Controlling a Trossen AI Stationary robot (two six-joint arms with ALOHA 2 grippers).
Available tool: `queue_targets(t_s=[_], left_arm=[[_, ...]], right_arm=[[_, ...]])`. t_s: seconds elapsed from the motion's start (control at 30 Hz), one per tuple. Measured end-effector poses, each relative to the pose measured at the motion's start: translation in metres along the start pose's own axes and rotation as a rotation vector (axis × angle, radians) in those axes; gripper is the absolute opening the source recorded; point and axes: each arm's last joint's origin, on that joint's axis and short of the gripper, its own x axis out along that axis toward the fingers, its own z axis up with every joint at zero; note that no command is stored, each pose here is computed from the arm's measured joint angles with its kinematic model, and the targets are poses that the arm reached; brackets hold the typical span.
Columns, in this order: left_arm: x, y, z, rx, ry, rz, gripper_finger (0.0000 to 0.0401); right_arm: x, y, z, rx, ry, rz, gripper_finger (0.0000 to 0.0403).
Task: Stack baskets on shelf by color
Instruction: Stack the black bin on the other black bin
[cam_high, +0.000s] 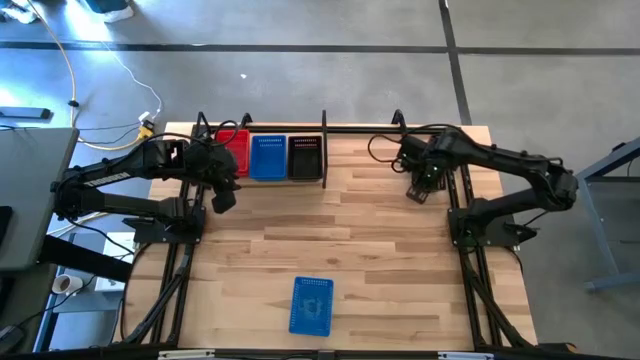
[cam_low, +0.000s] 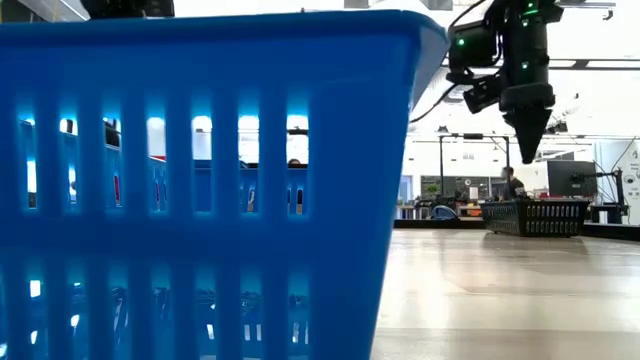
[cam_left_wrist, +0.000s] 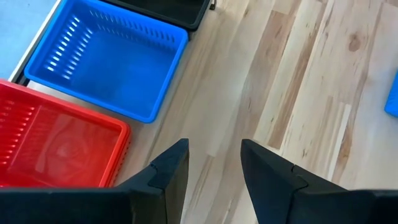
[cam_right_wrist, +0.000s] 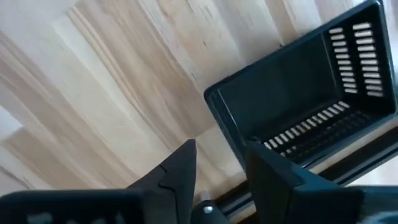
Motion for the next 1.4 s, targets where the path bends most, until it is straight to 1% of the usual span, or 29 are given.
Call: queue_targets(t_s=[0.1,0.2,0.4,0.67,0.8,0.97,1.13,1.4], left_arm=[[0.000,0.000,0.000,-0.028,-0.001,0.007,0.0138],[0.000,0.001,0.000,-0.042,-0.004,0.026,0.0138],[0.000,0.001,0.000,-0.041,-0.004,0.030,0.0138],[0.000,0.001,0.000,-0.041,-0.004,0.033,0.0138],[0.000,0.001,0.000,-0.040,-0.004,0.033,0.0138],[0.000,0.001,0.000,-0.020,-0.004,0.033,0.0138],[0.000,0.001,0.000,-0.014,-0.004,0.033,0.0138],[0.000,0.001,0.000,-0.015,-0.004,0.033,0.0138]], right_arm=[[0.004,0.001,0.003,-0.066,0.019,-0.003,0.0132],[0.011,0.002,0.008,-0.117,0.056,0.009,0.0133],[0.032,0.005,0.020,-0.152,0.164,0.004,0.0133],[0.056,0.009,0.030,-0.161,0.275,-0.003,0.0133],[0.067,0.008,0.034,-0.142,0.320,-0.055,0.0133],[0.079,0.007,0.038,-0.129,0.375,-0.047,0.0133],[0.082,0.007,0.038,-0.098,0.393,-0.063,0.0133],[0.083,-0.004,0.038,-0.060,0.404,-0.080,0.0128]])
